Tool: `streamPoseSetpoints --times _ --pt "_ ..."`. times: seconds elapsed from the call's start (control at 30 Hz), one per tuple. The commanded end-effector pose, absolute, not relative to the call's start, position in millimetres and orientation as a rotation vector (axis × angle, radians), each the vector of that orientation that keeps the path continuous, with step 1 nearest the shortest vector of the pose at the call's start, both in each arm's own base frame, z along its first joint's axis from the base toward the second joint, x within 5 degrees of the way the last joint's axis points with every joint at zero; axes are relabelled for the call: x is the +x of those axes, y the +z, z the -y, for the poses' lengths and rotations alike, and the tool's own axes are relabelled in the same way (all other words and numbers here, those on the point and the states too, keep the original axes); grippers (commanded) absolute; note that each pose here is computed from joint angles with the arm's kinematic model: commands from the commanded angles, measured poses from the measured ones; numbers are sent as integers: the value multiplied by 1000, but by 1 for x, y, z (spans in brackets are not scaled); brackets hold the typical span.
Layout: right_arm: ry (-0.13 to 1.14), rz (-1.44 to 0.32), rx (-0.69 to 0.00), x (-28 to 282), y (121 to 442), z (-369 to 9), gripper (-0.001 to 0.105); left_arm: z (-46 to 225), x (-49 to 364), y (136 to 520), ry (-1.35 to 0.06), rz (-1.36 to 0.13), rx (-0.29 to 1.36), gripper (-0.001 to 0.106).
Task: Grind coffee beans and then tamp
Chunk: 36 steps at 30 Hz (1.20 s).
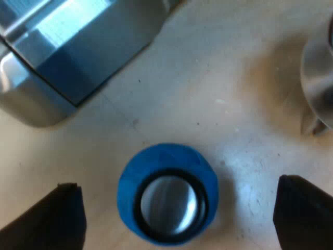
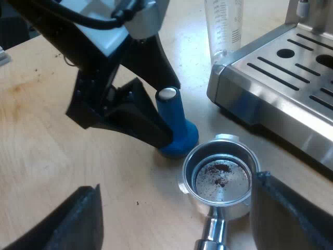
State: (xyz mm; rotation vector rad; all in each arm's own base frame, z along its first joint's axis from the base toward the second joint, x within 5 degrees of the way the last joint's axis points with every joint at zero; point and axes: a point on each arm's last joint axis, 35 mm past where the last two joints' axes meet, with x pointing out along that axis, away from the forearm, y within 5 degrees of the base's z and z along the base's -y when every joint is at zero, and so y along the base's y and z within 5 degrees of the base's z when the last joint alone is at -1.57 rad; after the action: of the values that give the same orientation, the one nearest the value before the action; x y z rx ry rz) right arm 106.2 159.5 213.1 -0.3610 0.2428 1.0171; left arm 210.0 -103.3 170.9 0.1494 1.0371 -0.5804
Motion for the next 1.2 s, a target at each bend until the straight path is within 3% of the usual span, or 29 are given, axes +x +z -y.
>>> streamPoseSetpoints --times 0.03,0.23,0.43,0.8,1.2 --pt "1006 -213 -362 106 217 -160 62 102 206 185 -585 -1005 139 80" --pt "1005 -217 -355 106 217 -160 62 96 194 211 -592 -924 130 80" --pt "987 -277 -244 106 217 -160 62 87 175 239 -600 -820 119 80" --pt "1031 -260 -238 106 223 -162 62 73 143 279 -602 -797 116 80" --pt "1033 -359 -326 113 279 -172 62 67 130 334 -611 -656 100 80"
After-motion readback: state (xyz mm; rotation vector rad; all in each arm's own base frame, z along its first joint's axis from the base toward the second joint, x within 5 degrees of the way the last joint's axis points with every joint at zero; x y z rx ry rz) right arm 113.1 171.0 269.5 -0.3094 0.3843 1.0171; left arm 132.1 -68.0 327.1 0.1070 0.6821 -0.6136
